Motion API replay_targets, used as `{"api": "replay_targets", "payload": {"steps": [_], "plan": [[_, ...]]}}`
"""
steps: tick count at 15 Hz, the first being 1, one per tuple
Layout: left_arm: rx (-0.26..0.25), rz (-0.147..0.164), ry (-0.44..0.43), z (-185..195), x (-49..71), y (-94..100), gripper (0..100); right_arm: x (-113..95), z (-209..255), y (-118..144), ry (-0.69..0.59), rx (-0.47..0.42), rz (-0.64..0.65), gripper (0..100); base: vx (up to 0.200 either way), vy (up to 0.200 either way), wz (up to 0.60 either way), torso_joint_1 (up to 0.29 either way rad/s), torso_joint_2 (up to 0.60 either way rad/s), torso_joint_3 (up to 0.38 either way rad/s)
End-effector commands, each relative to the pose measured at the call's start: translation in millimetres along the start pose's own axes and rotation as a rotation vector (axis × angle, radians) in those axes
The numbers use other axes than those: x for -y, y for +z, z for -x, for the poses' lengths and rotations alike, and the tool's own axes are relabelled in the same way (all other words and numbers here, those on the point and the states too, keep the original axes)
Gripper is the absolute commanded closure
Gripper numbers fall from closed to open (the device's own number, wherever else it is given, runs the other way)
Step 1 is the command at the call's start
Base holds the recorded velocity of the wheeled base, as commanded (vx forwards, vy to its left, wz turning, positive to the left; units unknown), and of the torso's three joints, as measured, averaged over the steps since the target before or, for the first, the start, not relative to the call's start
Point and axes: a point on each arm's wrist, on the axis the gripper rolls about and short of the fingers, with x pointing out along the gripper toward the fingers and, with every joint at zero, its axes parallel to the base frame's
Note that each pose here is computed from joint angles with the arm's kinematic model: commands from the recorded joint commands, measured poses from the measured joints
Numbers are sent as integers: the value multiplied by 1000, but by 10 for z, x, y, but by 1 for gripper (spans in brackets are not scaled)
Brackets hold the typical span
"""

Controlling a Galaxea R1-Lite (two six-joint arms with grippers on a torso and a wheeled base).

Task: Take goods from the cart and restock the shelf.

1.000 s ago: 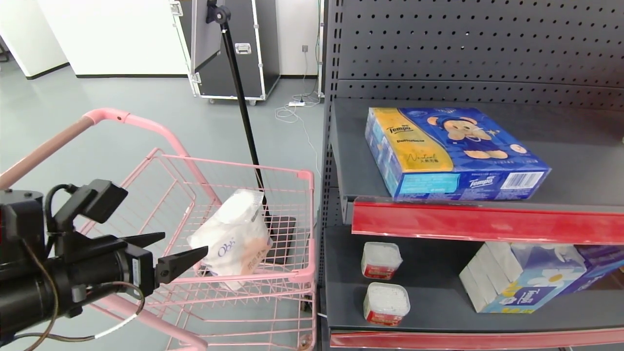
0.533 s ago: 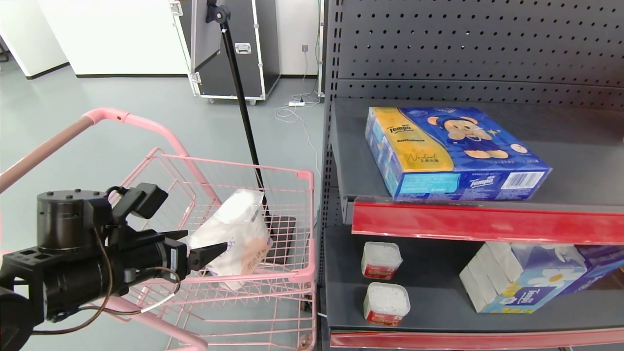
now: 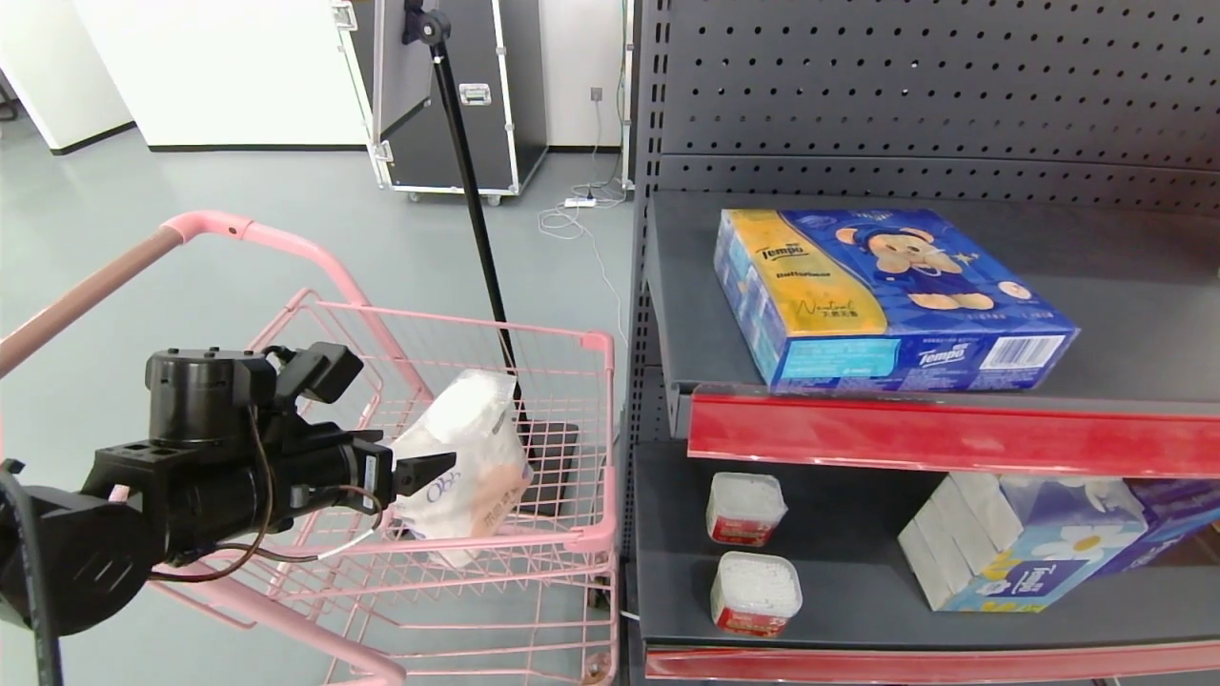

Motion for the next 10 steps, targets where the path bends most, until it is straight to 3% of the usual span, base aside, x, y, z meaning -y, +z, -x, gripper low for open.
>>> {"api": "replay_targets", "payload": {"steps": [1, 4, 8, 10], "plan": [[-10, -3, 2, -73, -26, -3, 0, 0, 0, 0, 0, 0, 0, 0, 0, 0, 0, 0, 0, 0], [9, -51, 14, -23, -47, 31, 0, 0, 0, 0, 1, 0, 0, 0, 0, 0, 0, 0, 0, 0], [46, -68, 17, 156, -4, 119, 0, -1, 0, 0, 6, 0, 2, 0, 0, 0, 0, 0, 0, 0], [39, -122, 26, 218, -11, 129, 0, -1, 0, 0, 6, 0, 2, 0, 0, 0, 0, 0, 0, 0]]}}
